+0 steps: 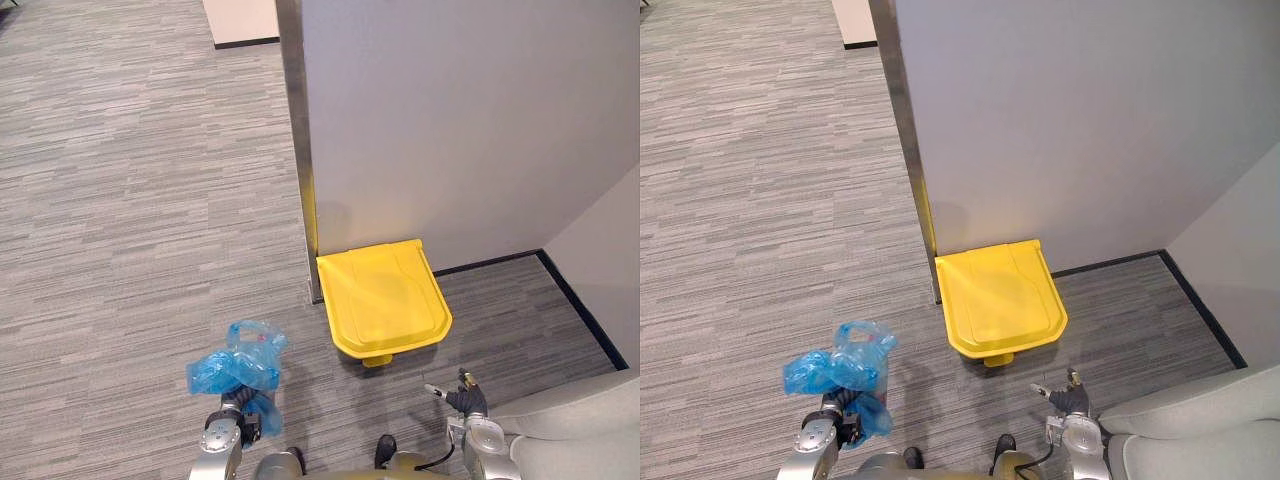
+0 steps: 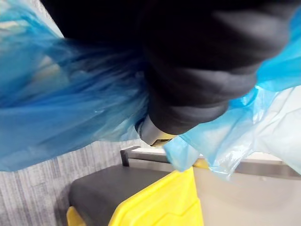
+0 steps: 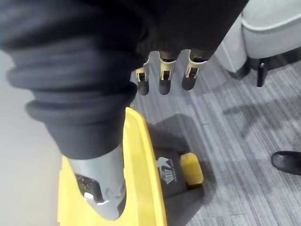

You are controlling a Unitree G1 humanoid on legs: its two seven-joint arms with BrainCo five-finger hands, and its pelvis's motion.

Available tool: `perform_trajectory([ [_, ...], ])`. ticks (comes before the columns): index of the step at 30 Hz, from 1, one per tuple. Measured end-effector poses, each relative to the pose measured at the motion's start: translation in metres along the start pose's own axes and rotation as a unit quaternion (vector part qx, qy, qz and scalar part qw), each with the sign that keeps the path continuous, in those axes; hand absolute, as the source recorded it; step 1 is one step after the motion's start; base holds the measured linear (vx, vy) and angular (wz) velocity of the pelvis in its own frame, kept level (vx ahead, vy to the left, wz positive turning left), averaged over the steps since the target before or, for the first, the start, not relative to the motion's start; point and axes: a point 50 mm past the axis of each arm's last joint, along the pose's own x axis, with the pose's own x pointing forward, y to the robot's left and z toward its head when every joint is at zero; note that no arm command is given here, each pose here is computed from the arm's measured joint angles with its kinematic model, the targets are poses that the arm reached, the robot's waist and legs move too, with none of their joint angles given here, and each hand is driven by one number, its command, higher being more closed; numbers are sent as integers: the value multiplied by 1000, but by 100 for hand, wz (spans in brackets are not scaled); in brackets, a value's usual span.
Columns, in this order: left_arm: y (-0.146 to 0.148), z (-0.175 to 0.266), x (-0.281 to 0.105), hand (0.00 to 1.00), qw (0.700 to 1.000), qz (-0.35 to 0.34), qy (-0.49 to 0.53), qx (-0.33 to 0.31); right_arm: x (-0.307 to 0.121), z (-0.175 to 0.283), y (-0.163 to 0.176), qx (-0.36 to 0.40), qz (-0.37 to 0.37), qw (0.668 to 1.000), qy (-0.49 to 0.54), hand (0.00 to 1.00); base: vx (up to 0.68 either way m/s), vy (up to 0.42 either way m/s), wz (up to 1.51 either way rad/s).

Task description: Gather rubbish on tea table into small bin, then transfer packed bag to large trash can.

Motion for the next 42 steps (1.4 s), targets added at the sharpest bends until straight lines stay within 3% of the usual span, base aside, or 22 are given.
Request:
perform_trajectory([
  [19, 15, -14, -2, 100, 999, 27, 30, 0, 9, 3, -30, -19, -35, 999, 6, 0, -62, -14, -12],
  [28, 26, -18, -6, 100, 998, 47, 36, 2, 21, 36, -25, -25, -28, 999, -35, 0, 61, 31, -37],
  [34, 22, -4, -2, 100, 999, 38, 8, 8, 12, 34, -24, -13, -39, 998, -50, 0, 110, 100, 23],
  [42, 8, 19, 10, 100, 999, 19, -26, 10, 12, 74, -25, 6, -52, 991, -124, 0, 270, -54, 37],
])
